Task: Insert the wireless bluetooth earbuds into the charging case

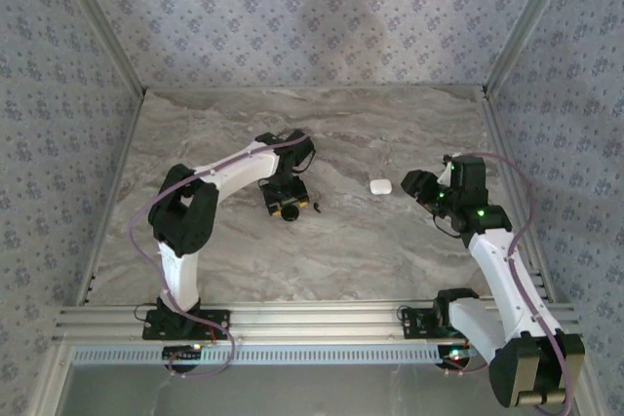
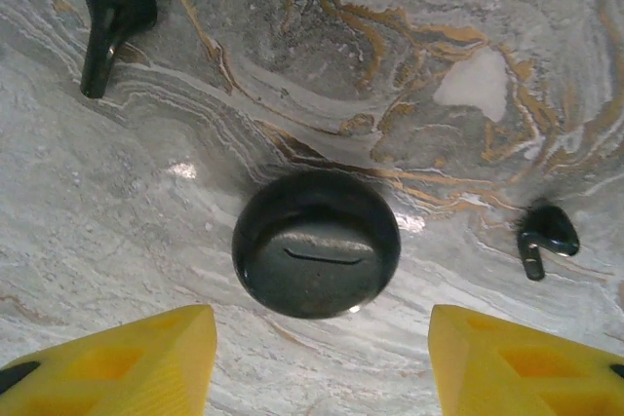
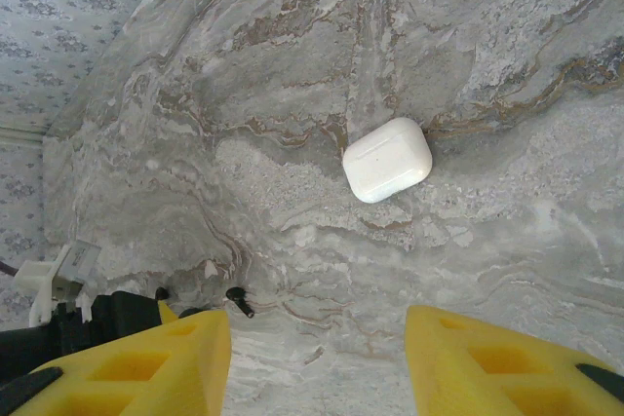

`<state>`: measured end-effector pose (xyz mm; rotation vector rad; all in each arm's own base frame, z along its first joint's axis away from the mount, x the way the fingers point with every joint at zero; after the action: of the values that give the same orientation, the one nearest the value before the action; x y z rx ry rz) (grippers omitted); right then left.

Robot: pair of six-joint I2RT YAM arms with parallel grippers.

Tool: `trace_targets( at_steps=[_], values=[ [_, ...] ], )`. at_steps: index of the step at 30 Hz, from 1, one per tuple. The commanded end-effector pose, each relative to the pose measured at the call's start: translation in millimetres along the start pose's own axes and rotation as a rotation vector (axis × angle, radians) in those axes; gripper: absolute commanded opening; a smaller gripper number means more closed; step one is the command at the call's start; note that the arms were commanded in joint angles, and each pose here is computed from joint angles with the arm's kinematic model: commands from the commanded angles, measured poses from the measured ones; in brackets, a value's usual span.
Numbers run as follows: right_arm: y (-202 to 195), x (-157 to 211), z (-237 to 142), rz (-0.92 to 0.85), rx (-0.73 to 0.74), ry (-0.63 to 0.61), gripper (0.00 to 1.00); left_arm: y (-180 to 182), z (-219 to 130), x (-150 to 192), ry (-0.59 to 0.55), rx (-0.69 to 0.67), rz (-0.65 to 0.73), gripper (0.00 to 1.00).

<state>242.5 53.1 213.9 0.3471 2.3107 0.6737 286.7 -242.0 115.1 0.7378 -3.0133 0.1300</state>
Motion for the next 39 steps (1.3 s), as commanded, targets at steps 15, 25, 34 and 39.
trace_targets(
  at_steps=[15, 25, 34, 39],
  values=[
    [4.4, -6.4, -3.5, 0.0, 0.012, -0.019, 0.52, 1.9, 25.9, -8.6, 0.033, -0.097, 0.041, 0.61],
    [4.3, -5.6, -3.4, 0.0, 0.015, -0.016, 0.52, 3.2, 41.9, -9.6, 0.062, -0.117, 0.047, 0.62],
    [5.6, -3.3, -2.4, -0.005, 0.004, -0.001, 0.5, 1.0, 34.9, -8.8, 0.063, -0.089, 0.077, 0.53],
    [9.3, -2.9, -1.7, -0.012, -0.015, 0.01, 0.49, 1.0, 16.3, -7.4, 0.041, -0.043, 0.096, 0.46]
  ],
)
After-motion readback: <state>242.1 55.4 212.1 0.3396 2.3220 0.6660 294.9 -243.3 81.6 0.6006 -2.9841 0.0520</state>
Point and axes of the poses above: each hand's point on the last joint's axis, 136 mm out from that joint toward the fingers, its own z axis out along the fingers, its own y axis along the line the jaws close on, x = y × z, the point moved 6 cm from there along -z, back along the fingers, and after that the axes turned 10 degrees about -z, right-handed, at the moved point
